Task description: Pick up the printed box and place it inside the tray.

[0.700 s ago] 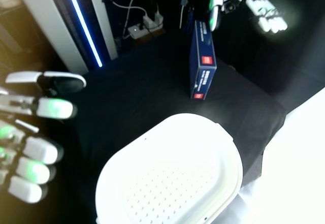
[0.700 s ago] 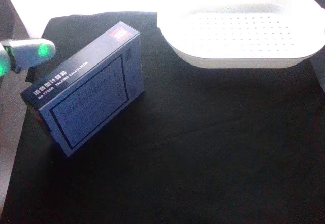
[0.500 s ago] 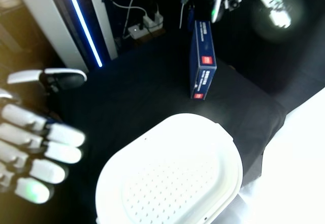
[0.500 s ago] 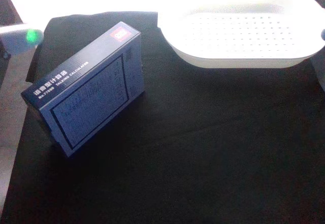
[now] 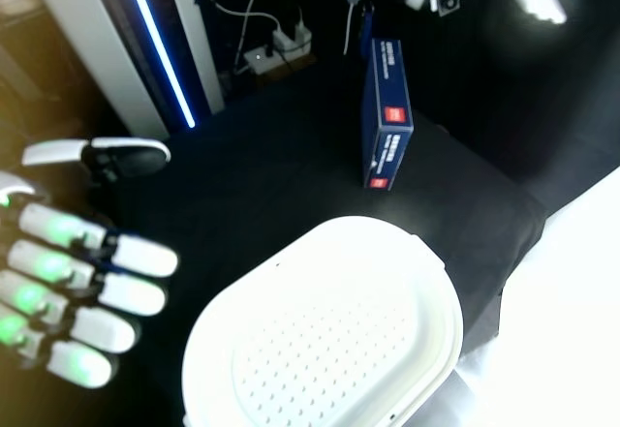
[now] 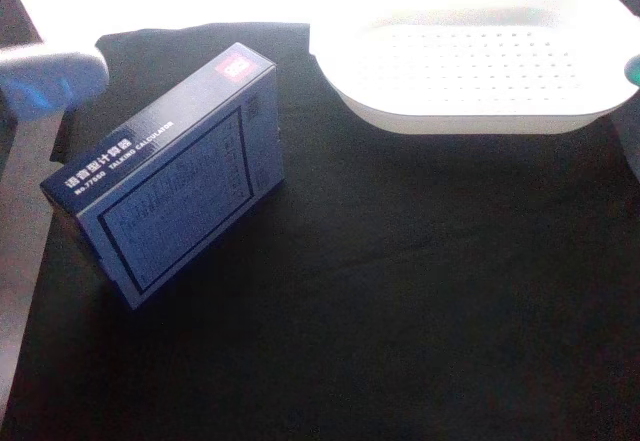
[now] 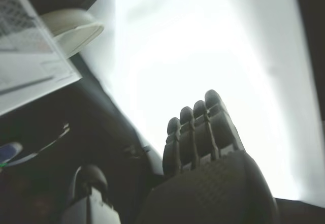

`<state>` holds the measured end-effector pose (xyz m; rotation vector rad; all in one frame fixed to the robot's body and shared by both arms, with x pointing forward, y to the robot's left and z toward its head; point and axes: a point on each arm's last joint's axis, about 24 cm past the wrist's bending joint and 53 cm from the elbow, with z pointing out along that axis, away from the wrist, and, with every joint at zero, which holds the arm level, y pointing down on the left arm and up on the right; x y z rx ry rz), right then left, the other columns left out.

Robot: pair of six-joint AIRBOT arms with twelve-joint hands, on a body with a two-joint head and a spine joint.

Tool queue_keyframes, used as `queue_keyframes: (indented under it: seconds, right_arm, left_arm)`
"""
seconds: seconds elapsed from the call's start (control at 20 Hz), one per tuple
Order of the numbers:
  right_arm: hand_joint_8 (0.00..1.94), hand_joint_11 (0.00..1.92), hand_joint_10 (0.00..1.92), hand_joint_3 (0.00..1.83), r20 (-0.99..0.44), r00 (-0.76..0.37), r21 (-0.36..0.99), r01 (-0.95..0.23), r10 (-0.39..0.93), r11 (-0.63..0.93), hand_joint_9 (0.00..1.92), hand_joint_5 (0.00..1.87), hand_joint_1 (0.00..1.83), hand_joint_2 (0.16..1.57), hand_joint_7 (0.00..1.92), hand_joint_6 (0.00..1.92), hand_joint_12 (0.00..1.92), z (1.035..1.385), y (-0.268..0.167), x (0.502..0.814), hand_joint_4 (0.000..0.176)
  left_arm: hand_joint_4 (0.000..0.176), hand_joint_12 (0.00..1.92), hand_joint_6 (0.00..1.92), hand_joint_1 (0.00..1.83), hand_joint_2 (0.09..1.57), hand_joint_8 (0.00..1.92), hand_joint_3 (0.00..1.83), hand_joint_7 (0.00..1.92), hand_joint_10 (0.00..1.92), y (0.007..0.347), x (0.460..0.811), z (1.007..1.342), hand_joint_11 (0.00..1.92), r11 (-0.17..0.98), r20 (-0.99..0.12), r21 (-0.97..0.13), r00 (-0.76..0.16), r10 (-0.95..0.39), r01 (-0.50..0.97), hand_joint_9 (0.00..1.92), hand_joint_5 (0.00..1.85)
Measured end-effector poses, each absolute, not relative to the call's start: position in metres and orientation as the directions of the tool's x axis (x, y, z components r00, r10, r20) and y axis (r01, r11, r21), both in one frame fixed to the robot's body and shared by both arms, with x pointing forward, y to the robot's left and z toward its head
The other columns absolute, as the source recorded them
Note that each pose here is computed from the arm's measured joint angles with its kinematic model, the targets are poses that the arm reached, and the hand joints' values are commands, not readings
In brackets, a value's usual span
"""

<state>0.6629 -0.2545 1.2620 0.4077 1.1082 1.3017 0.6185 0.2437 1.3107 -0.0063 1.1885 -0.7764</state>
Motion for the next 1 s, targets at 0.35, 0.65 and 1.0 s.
queue_keyframes:
  seconds: [0.35,0.65,1.0]
  right_arm:
    - [0.0,0.12,0.0,0.01,-0.411,-0.122,0.784,-0.553,0.903,0.283,0.15,0.22,0.47,0.93,0.23,0.0,0.09,1.261,-0.254,0.663,0.0]
    - [0.0,0.13,0.0,0.0,-0.405,-0.132,0.789,-0.55,0.905,0.273,0.12,0.22,0.48,0.9,0.22,0.01,0.08,1.257,-0.25,0.663,0.0]
    - [0.0,0.1,0.0,0.0,-0.404,-0.132,0.79,-0.55,0.905,0.272,0.12,0.23,0.5,0.87,0.21,0.0,0.06,1.257,-0.25,0.663,0.019]
  left_arm:
    - [0.0,0.01,0.0,0.2,0.86,0.0,0.02,0.23,0.0,0.206,0.601,1.3,0.37,0.718,-0.88,-0.325,0.082,-0.468,0.615,0.26,0.12]
    - [0.0,0.01,0.01,0.4,0.82,0.01,0.0,0.27,0.01,0.191,0.61,1.274,0.39,0.716,-0.899,-0.343,0.008,-0.438,0.608,0.3,0.16]
    - [0.0,0.0,0.0,0.49,0.74,0.0,0.0,0.23,0.0,0.181,0.62,1.26,0.36,0.707,-0.892,-0.381,-0.035,-0.451,0.595,0.25,0.14]
